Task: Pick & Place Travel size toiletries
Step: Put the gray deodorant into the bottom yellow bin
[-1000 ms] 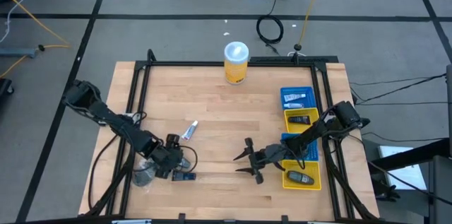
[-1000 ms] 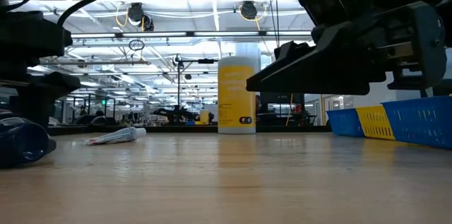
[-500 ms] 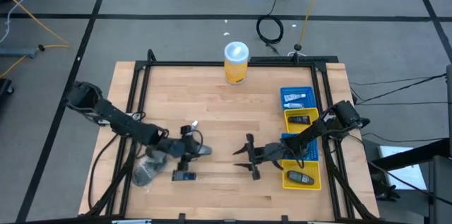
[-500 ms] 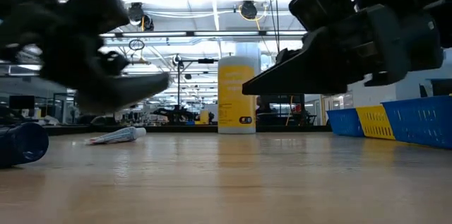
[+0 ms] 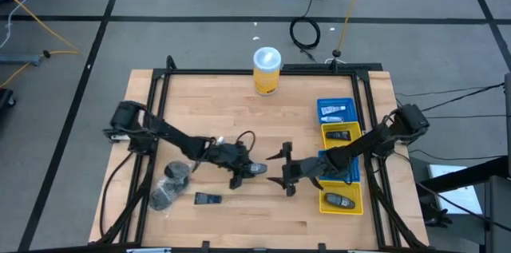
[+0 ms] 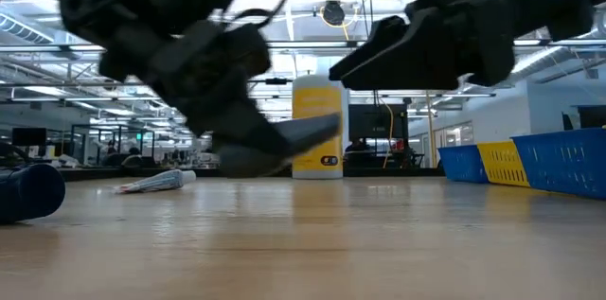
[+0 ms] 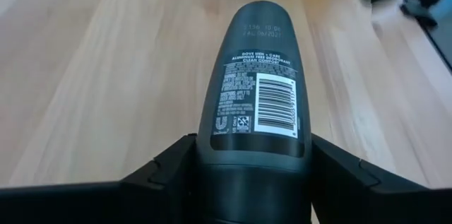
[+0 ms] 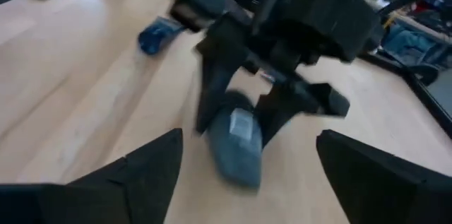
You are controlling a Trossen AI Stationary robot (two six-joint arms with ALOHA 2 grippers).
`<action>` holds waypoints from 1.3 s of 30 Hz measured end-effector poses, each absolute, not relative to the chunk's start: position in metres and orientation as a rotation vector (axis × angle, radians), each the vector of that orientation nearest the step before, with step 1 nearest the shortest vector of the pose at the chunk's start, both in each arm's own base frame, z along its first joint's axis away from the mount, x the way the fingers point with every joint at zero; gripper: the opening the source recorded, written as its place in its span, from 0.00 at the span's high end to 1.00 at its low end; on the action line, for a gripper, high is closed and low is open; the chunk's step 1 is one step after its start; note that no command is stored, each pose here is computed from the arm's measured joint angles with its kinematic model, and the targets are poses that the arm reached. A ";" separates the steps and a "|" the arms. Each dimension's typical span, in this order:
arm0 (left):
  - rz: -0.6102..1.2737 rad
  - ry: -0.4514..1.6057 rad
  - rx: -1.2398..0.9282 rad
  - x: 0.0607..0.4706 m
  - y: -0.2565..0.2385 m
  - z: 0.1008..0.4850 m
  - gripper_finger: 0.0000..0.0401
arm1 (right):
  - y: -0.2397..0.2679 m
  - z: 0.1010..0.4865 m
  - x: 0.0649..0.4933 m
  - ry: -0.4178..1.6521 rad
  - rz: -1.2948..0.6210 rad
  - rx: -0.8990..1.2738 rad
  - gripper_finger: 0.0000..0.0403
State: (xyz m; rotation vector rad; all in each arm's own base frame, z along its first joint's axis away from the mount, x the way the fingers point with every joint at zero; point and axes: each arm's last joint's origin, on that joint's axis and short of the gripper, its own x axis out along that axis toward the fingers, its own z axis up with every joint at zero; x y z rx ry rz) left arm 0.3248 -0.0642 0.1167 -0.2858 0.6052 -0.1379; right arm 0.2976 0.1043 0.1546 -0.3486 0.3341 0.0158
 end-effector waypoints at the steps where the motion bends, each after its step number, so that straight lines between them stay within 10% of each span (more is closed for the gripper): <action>1: -0.136 0.596 -0.285 0.332 -0.064 0.117 0.47 | 0.101 0.154 0.299 0.340 0.004 -0.322 0.19; 13: -0.071 0.546 -0.098 0.375 -0.068 0.126 0.44 | 0.086 0.142 0.300 0.463 0.052 -0.079 0.25; 31: -0.096 0.540 -0.095 0.376 -0.068 0.126 0.43 | 0.084 0.130 0.293 0.609 0.045 -0.109 0.81; 39: -0.145 0.576 -0.061 0.374 -0.069 0.124 0.43 | 0.084 0.129 0.293 0.617 0.033 -0.062 0.81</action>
